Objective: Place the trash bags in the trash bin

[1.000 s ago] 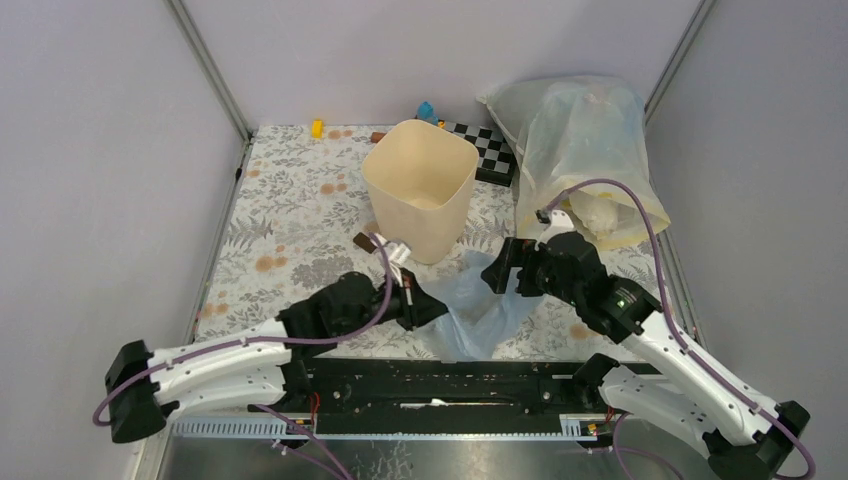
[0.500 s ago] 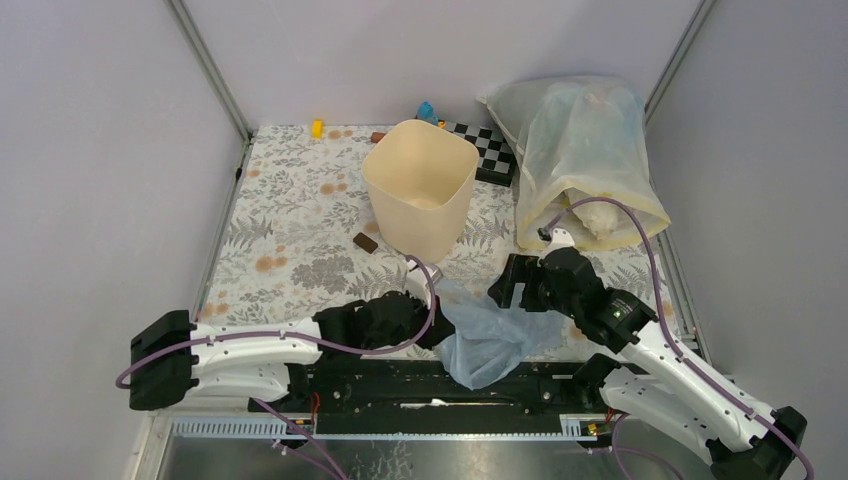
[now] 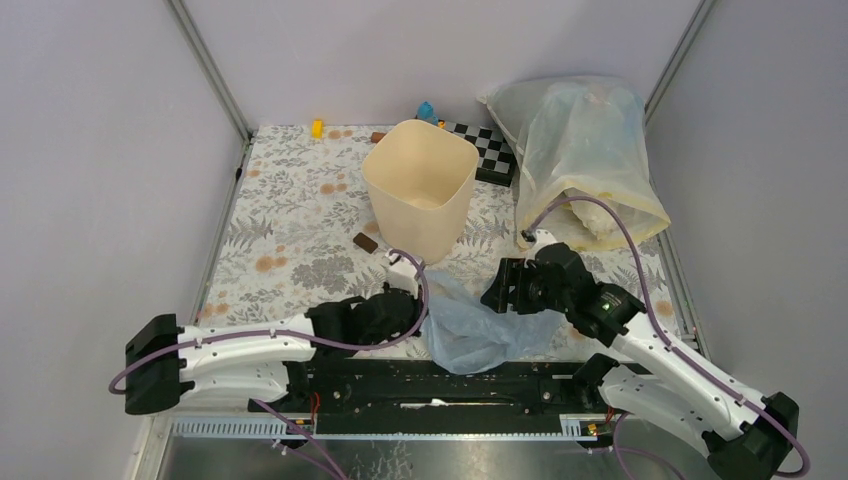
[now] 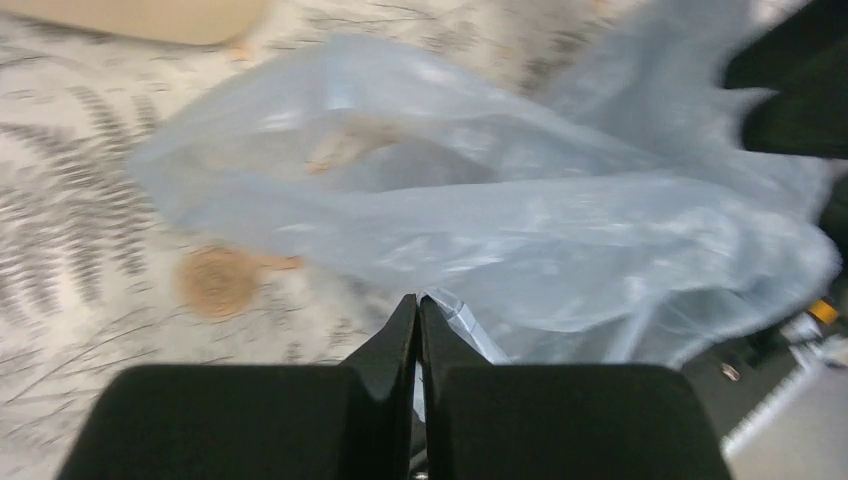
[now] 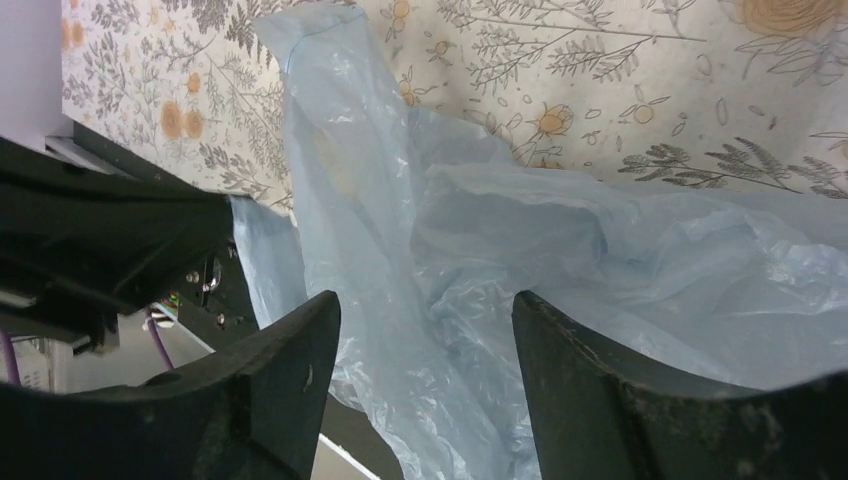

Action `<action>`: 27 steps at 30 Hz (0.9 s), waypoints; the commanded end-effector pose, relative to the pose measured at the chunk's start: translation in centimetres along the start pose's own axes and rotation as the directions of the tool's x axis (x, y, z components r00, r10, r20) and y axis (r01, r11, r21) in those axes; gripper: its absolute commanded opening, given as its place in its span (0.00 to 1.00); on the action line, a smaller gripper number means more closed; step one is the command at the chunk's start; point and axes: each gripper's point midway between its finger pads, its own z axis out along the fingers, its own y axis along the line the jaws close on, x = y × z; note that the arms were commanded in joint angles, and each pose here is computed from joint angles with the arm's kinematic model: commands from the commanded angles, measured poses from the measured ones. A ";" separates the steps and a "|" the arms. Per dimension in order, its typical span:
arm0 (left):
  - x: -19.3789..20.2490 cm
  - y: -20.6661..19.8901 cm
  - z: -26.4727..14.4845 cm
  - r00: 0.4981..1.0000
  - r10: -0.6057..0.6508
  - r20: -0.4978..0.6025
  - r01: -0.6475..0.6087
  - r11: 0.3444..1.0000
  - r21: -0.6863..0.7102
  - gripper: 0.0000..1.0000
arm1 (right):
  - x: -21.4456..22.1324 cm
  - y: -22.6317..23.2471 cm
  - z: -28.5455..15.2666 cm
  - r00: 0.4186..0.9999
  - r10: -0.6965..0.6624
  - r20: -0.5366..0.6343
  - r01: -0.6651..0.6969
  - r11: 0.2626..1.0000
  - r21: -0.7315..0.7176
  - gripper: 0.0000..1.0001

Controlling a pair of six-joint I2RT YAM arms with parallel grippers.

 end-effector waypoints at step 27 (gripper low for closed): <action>-4.7 13.4 -5.1 0.955 -0.184 0.235 0.268 0.874 -0.406 0.52 | -4.0 2.1 4.2 0.943 -0.310 0.121 0.321 0.943 -0.090 0.91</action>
